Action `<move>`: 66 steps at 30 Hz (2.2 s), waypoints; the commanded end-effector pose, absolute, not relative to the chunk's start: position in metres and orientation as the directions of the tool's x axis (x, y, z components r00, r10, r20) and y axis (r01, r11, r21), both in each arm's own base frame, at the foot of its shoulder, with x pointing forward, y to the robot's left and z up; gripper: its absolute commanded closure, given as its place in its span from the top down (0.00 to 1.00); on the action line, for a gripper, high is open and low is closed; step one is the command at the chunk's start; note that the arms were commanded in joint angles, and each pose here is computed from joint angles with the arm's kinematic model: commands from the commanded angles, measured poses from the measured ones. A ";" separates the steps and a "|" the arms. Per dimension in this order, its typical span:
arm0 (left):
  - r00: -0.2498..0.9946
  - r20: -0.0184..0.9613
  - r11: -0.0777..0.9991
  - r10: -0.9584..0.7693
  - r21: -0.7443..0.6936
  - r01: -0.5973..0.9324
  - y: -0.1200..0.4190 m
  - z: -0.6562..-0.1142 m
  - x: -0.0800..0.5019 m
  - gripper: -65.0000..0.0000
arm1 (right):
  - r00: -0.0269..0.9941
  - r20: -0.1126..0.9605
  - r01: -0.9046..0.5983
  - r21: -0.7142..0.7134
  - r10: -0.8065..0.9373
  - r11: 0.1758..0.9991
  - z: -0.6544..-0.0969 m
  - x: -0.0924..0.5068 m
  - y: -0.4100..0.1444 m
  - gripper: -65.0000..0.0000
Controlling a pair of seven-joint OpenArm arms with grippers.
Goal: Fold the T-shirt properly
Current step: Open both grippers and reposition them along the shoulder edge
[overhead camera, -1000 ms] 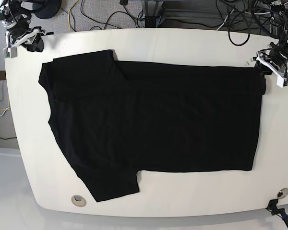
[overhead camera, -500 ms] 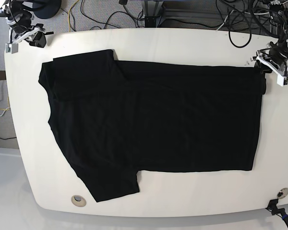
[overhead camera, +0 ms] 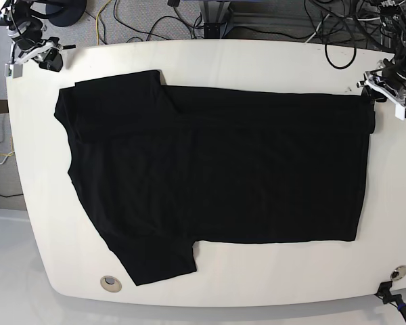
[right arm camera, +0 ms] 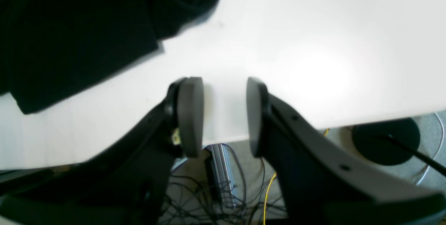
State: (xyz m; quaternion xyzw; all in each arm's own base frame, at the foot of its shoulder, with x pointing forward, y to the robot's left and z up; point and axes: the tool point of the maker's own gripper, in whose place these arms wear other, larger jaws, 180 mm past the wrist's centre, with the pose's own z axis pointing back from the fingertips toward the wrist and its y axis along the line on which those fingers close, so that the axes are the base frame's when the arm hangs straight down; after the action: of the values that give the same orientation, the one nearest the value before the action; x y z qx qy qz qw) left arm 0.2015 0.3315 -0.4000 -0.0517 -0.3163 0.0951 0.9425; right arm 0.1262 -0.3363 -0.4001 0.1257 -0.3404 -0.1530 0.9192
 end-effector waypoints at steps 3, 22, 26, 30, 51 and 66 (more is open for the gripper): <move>0.753 0.625 0.978 0.206 -0.146 -0.146 0.342 -0.387 0.208 0.36 | 0.663 0.653 0.167 0.347 -0.366 0.923 -0.384 0.149 -0.339 0.31; 0.760 0.612 0.976 0.219 -0.155 -0.156 0.341 -0.391 0.205 0.35 | 0.624 0.672 0.124 0.419 -0.399 0.899 -0.387 0.183 -0.307 0.33; 0.763 0.609 0.976 0.217 -0.155 -0.154 0.340 -0.393 0.205 0.35 | 0.601 0.678 0.121 0.447 -0.423 0.887 -0.383 0.187 -0.307 0.35; 0.762 0.610 0.976 0.216 -0.153 -0.154 0.340 -0.392 0.205 0.35 | 0.574 0.669 0.125 0.498 -0.472 0.858 -0.383 0.191 -0.306 0.36; 0.754 0.618 0.974 0.225 -0.159 -0.160 0.341 -0.390 0.206 0.35 | 0.572 0.612 0.172 0.561 -0.546 0.810 -0.403 0.192 -0.306 0.35; 0.767 0.599 0.973 0.229 -0.141 -0.180 0.345 -0.393 0.199 0.35 | 0.655 0.508 0.165 0.627 -0.560 0.761 -0.418 0.188 -0.285 0.00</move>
State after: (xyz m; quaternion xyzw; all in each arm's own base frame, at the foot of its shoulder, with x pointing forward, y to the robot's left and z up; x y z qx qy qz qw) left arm 0.1888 0.3381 -0.4073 -0.0457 -0.2988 0.1173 0.9460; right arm 0.1846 -0.2784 -0.4243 0.2759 -0.3563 -0.2151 0.8664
